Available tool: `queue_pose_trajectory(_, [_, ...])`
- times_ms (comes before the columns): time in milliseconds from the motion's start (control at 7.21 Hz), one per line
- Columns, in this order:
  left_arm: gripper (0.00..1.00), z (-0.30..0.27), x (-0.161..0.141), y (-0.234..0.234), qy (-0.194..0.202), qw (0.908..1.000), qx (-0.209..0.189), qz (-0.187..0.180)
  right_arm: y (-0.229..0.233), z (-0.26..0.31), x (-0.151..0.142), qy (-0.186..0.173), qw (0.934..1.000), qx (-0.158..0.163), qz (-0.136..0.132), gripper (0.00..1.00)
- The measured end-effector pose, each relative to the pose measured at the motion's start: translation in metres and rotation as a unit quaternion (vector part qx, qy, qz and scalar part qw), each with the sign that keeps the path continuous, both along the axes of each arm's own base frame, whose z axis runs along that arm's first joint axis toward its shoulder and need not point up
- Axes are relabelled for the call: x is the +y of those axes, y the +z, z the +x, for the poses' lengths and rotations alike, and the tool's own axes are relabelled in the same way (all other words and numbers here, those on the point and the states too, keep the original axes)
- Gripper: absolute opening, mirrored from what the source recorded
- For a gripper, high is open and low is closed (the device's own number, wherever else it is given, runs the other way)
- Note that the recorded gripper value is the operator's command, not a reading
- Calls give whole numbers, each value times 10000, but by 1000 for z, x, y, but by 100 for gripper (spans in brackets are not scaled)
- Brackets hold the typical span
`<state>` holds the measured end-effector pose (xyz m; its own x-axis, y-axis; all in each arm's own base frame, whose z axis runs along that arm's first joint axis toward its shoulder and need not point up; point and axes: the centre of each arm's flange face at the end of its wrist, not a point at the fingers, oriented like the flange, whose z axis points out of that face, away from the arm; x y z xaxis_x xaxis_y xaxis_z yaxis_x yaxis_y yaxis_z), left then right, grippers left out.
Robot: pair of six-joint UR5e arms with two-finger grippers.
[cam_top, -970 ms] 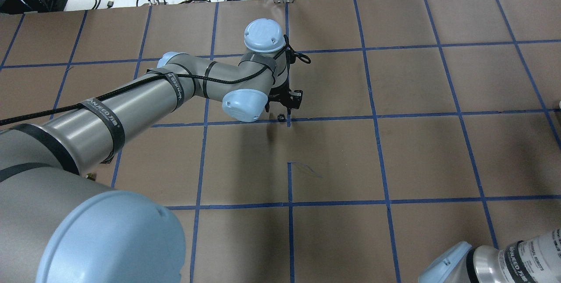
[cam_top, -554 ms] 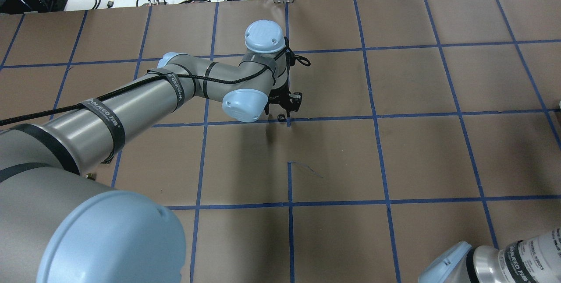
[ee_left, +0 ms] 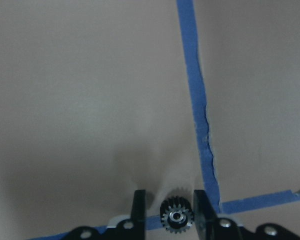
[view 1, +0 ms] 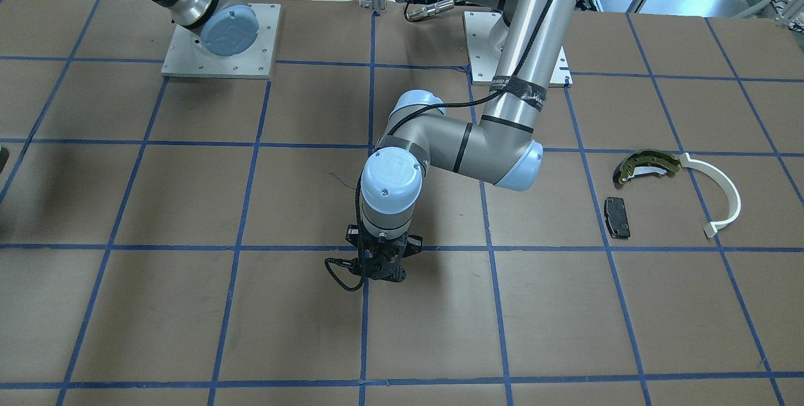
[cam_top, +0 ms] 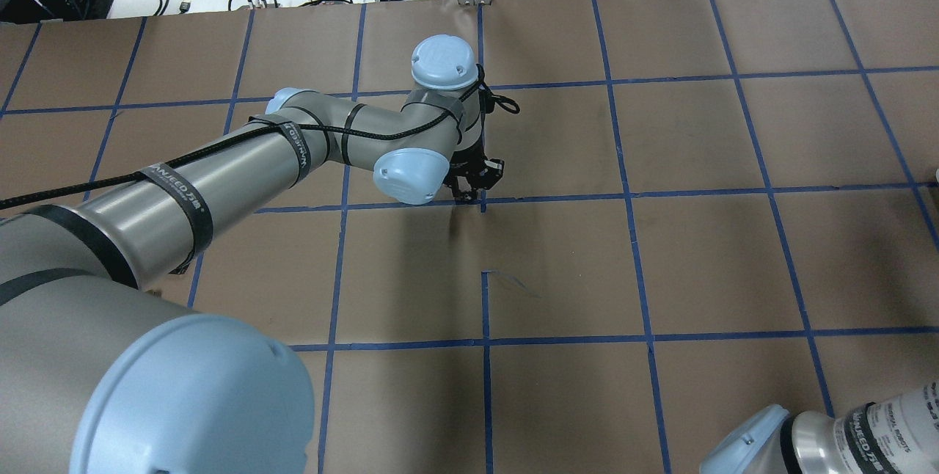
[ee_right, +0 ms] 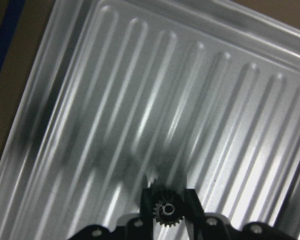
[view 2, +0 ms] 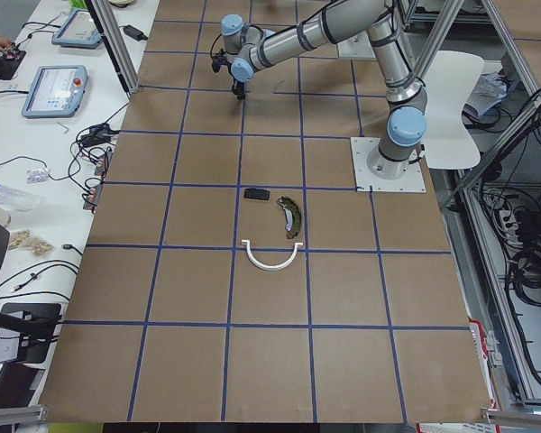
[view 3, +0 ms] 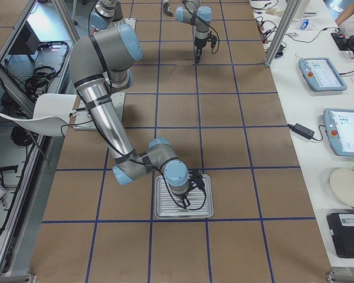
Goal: Place bearing gear from tray to pile
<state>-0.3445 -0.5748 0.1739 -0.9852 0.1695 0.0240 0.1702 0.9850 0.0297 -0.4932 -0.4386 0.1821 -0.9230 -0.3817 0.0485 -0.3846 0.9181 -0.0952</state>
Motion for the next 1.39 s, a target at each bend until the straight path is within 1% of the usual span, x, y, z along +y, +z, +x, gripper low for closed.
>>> queue_pose_trajectory(139, [0, 0, 0, 0, 1, 10000, -2, 2, 5, 3, -2, 27, 10000, 18, -10, 16])
queue_pose_trajectory(277, [0, 2, -1, 5, 3, 10000, -6, 2, 23, 14, -13, 117, 9998, 93, -104, 16])
queue_pose_trajectory(416, [0, 8, -5, 18, 22, 10000, -36, 48, 54, 40, -33, 323, 9990, 167, -249, 16])
queue_pose_trajectory(554, [0, 25, -18, 39, 75, 9997, -150, 152, 85, 81, -58, 607, 9974, 177, -335, 16])
queue_pose_trajectory(693, [0, 60, -42, 72, 147, 9989, -321, 304, 103, 133, -85, 856, 9958, 73, -326, 16])
queue_pose_trajectory(832, [0, 112, -68, 109, 246, 9979, -399, 449, 107, 192, -111, 889, 9957, -152, -218, 17])
queue_pose_trajectory(970, [0, 173, -90, 142, 388, 9970, -397, 532, 103, 263, -136, 730, 9965, -403, -66, 17])
queue_pose_trajectory(1109, [0, 232, -103, 163, 501, 9965, -364, 566, 98, 341, -157, 535, 9968, -586, 73, 17])
queue_pose_trajectory(1248, [0, 294, -109, 172, 605, 9958, -346, 587, 94, 420, -170, 315, 9968, -702, 198, 17])
queue_pose_trajectory(1386, [0, 357, -111, 174, 762, 9946, -356, 611, 93, 499, -175, 123, 9969, -738, 229, 17])
